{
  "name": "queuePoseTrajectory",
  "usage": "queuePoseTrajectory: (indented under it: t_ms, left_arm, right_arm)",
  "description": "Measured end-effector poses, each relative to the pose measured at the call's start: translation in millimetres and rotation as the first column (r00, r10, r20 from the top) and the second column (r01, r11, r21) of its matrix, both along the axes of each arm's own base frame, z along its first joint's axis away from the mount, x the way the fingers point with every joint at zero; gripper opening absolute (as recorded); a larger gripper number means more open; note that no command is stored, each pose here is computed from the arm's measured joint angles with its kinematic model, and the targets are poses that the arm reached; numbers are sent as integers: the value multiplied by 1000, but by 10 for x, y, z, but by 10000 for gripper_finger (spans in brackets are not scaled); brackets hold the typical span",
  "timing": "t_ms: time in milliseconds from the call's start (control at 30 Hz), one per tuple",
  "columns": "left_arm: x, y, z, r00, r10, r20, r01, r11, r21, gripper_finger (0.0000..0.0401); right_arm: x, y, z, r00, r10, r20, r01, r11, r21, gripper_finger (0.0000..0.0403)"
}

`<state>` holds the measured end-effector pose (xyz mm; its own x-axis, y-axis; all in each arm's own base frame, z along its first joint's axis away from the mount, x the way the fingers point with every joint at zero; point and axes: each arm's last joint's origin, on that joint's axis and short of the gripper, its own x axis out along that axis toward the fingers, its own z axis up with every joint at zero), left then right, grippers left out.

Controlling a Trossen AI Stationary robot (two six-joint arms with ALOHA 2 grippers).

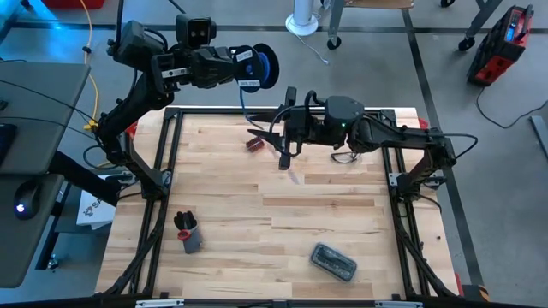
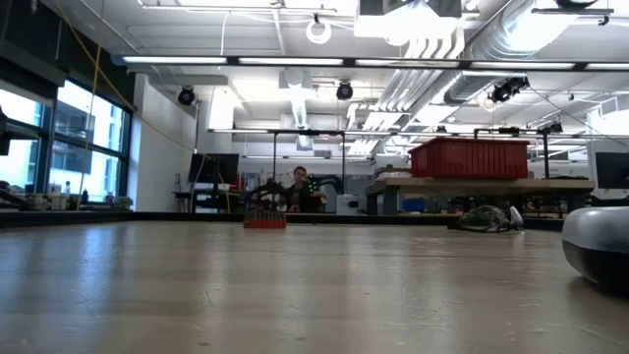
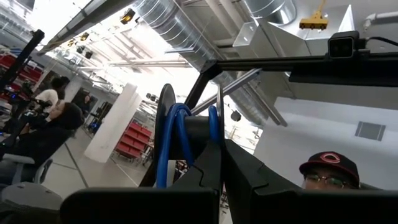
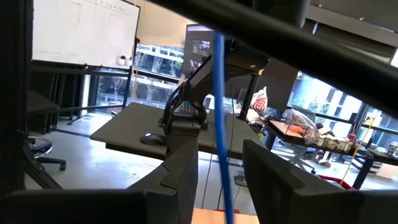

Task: Coil cords
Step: Coil the blue wire onto the spool

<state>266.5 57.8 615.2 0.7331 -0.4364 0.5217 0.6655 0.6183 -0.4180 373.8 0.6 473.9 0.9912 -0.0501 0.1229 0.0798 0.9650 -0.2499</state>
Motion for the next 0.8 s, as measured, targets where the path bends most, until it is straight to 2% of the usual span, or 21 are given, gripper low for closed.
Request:
queuePoseTrajectory:
  t_ms: [200, 367, 467, 633, 800]
  left_arm:
    - [0, 0, 1, 1000, 0, 1, 0, 1000, 0, 0]
    - [0, 0, 0, 1000, 1, 1, -1, 1000, 0, 0]
    - [0, 0, 0, 1000, 1, 1, -1, 1000, 0, 0]
    - [-2, 0, 1, 1000, 1, 1, -1, 1000, 0, 0]
    - [-2, 0, 1, 1000, 1, 1, -1, 1000, 1, 0]
  right_arm:
    - [-1, 0, 1, 1000, 0, 0, 0, 1000, -1, 98]
    - [-2, 3, 8, 1000, -7, 7, 7, 1000, 1, 53]
    - [-3, 0, 11, 1000, -14, 12, 14, 1000, 26, 46]
    - [-4, -1, 10, 1000, -11, 12, 10, 998, 64, 89]
    - [-4, -1, 7, 999, -32, 6, 32, 999, 21, 136]
